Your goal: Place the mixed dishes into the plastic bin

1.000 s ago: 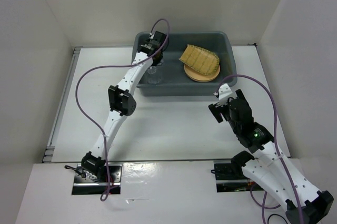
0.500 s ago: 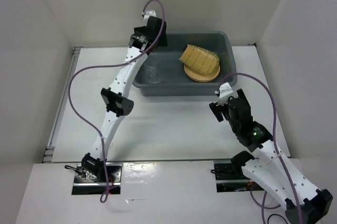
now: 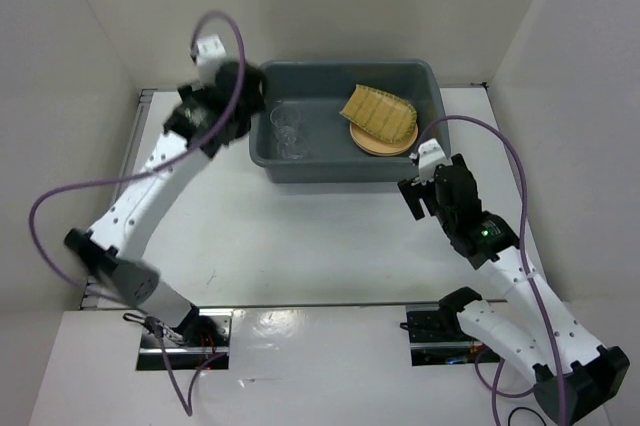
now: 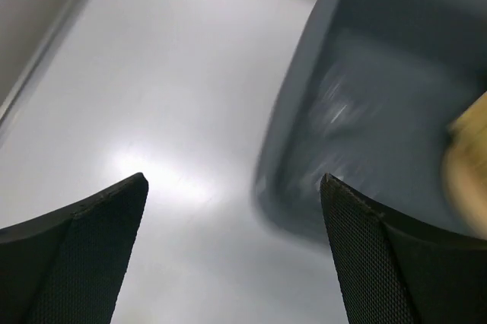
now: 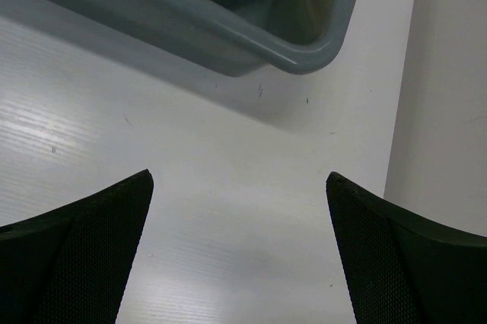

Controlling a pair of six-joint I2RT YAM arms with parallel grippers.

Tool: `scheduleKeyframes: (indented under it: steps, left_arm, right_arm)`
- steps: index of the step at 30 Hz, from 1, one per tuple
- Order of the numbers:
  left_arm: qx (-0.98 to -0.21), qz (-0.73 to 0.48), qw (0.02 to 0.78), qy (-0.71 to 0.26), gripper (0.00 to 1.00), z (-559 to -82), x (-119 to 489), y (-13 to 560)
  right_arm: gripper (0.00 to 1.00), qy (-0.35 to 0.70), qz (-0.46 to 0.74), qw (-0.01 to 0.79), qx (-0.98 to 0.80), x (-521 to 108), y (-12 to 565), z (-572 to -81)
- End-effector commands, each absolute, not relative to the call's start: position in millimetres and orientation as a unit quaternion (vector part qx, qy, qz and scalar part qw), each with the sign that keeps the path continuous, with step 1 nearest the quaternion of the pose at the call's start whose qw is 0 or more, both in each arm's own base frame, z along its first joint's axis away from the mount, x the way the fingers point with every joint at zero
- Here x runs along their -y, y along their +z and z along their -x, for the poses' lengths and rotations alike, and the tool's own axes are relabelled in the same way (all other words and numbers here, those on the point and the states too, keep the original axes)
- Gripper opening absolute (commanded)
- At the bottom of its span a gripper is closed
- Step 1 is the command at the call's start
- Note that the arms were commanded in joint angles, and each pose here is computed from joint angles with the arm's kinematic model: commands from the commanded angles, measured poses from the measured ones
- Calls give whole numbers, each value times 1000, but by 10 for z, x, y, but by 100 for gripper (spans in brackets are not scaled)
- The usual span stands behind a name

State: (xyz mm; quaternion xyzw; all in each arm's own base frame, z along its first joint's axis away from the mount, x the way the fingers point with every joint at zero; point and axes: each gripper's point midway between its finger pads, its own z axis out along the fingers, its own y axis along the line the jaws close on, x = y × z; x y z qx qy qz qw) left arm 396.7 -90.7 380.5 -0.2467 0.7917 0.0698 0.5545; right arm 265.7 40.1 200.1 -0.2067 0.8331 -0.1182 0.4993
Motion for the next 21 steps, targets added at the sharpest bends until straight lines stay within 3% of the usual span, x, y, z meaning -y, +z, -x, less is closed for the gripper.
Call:
scheduleKeyframes:
  steps: [1, 2, 5, 9, 13, 21]
  left_arm:
    - [-791, 207, 576, 1, 100, -3751, 989, 3186]
    - [-766, 206, 608, -46, 100, -3473, 901, 3166]
    - [-725, 213, 652, -65, 100, -3095, 602, 3290]
    - [-751, 183, 634, 7, 100, -2858, 320, 3106]
    - [-758, 166, 631, 9, 100, -2630, 228, 2894]
    - [-715, 216, 661, -70, 100, -2252, 123, 2887]
  right_arm:
    - [99, -99, 176, 531, -823, -434, 2368, -2710]
    - [99, -97, 173, 539, -819, -448, 2473, -2743]
    - [99, -79, 160, 550, -816, -490, 2665, -2771]
    - [99, -26, 159, 574, -803, -680, 3035, -2808]
    - [99, -21, 124, 591, -797, -662, 3197, -2857]
    - [99, -58, 112, 578, -806, -504, 2944, -2811]
